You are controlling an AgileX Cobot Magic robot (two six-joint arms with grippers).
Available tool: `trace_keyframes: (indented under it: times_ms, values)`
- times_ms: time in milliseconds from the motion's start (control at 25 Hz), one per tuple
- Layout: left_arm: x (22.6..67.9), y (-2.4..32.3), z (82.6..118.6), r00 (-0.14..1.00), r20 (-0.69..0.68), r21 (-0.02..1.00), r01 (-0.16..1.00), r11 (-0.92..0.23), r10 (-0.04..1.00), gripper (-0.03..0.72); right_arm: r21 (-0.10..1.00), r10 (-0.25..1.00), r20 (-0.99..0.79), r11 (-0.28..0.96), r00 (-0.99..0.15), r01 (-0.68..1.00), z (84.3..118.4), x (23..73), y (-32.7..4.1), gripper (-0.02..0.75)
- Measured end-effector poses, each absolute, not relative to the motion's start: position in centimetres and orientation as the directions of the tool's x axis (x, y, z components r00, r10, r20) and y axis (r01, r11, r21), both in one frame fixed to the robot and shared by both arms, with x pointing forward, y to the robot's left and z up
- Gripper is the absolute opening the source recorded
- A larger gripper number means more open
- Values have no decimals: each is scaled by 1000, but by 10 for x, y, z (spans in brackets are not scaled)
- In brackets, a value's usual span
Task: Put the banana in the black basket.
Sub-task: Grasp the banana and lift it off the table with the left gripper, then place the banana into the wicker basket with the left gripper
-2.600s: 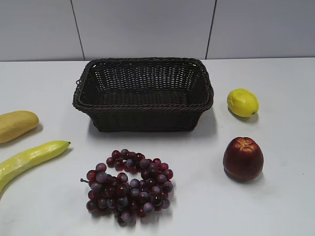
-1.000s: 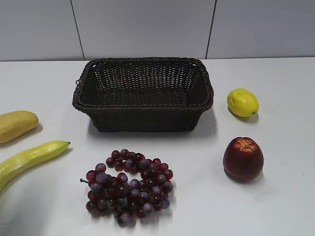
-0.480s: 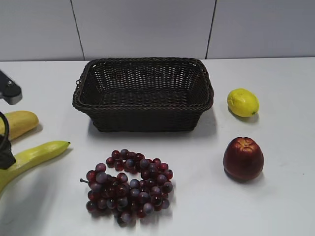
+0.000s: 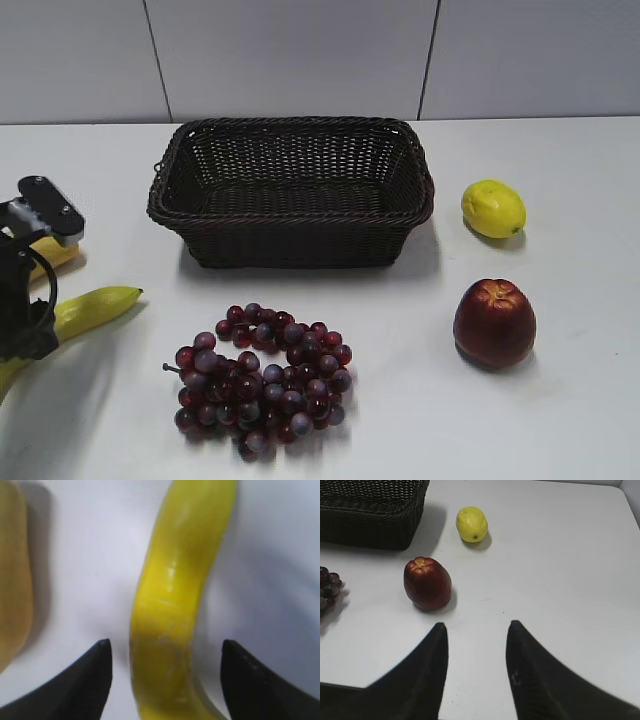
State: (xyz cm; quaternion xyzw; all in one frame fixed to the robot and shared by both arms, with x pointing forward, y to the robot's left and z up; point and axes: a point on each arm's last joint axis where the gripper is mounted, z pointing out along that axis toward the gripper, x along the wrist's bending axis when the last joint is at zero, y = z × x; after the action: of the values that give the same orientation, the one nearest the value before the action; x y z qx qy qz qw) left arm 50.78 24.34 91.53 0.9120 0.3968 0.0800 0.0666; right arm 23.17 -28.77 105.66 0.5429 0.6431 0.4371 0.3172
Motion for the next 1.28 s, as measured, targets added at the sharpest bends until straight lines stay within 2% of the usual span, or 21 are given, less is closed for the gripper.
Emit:
trace_keyframes:
  times_ms: [120, 240, 360, 560, 800, 1040, 1160, 1280]
  values:
    - [509, 243, 907, 675, 83, 167, 716, -678, 733, 620, 907, 976, 67, 28, -209, 421, 1057, 232, -288, 298]
    - [509, 243, 903, 676, 75, 154, 719, -678, 734, 552, 907, 976, 67, 28, -209, 421, 1057, 232, -288, 298]
    - [508, 243, 904, 671, 63, 147, 726, -672, 739, 410, 907, 976, 67, 28, -209, 421, 1057, 232, -288, 298]
    - [503, 243, 923, 675, 16, 86, 734, -673, 738, 402, 907, 976, 67, 28, -209, 421, 1057, 232, -288, 298]
    - [509, 238, 992, 718, -10, 103, 693, -713, 696, 402, 907, 976, 67, 28, -209, 421, 1057, 232, -288, 298]
    - [534, 224, 1083, 823, 58, 282, 529, -800, 565, 402, 907, 976, 67, 28, -209, 421, 1057, 232, -288, 298]
    - [552, 216, 1116, 845, 143, 363, 440, -821, 516, 402, 907, 976, 67, 28, -209, 421, 1057, 232, -288, 298]
    - [571, 203, 1135, 862, 211, 400, 354, -845, 461, 402, 907, 976, 67, 28, -209, 421, 1057, 232, -288, 298]
